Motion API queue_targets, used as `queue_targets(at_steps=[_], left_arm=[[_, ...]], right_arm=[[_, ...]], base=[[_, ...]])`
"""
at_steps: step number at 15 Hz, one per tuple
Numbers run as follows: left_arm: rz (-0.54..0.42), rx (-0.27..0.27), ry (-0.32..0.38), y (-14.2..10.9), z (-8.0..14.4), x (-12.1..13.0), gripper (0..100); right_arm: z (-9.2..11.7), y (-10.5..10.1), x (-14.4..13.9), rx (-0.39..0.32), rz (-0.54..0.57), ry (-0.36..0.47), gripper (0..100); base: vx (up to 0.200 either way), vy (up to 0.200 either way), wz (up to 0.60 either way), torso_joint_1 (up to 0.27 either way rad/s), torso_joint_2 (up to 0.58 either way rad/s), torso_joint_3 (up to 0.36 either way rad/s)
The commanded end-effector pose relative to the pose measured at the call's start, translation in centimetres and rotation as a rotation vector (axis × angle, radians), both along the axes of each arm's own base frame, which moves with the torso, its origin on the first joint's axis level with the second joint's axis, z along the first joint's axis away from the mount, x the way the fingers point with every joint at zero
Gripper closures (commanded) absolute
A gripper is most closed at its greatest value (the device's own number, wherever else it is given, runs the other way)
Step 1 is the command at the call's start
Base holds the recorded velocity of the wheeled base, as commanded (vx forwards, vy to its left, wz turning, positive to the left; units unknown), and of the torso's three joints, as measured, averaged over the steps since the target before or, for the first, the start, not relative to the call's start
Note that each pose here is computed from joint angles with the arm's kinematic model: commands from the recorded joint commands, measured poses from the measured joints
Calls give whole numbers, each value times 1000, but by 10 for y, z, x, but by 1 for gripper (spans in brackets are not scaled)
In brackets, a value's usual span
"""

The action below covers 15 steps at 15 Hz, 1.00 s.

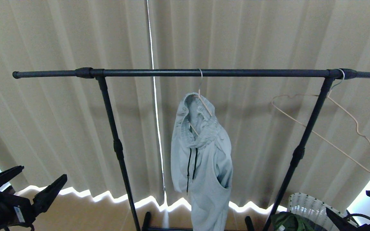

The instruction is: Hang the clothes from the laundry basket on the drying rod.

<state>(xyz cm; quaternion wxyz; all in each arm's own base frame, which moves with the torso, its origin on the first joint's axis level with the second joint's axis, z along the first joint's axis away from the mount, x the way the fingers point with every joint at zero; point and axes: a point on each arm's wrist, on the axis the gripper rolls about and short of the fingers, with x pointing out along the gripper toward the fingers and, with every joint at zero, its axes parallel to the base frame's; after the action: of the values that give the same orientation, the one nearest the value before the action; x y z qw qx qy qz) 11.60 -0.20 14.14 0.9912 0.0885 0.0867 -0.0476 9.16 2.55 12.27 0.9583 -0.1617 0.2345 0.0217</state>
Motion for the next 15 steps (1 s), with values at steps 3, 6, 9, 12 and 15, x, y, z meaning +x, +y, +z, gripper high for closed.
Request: queue_targets(at_steps=[3, 6, 9, 12, 15], left_arm=[[-22, -3, 4, 0, -1, -1, 0], [-28, -1, 22, -1, -5, -1, 0], [-41, -1, 31, -2, -5, 1, 0], [-40, 1, 22, -2, -5, -1, 0], [-40, 1, 17, -2, -5, -2, 0]], right_arm=[[-2, 0, 0, -3, -3, 5, 0], [-3, 0, -1, -5, -2, 14, 0], [-4, 0, -1, -6, -1, 22, 0], [-6, 0, -1, -10, -3, 30, 0], [-7, -1, -1, -10, -2, 36, 0]], base=[[0, 0, 0, -167, 426, 245], [0, 0, 0, -191, 486, 286], [0, 0, 0, -176, 474, 299], [0, 0, 0, -162, 469, 312], [0, 0, 0, -132, 456, 317]])
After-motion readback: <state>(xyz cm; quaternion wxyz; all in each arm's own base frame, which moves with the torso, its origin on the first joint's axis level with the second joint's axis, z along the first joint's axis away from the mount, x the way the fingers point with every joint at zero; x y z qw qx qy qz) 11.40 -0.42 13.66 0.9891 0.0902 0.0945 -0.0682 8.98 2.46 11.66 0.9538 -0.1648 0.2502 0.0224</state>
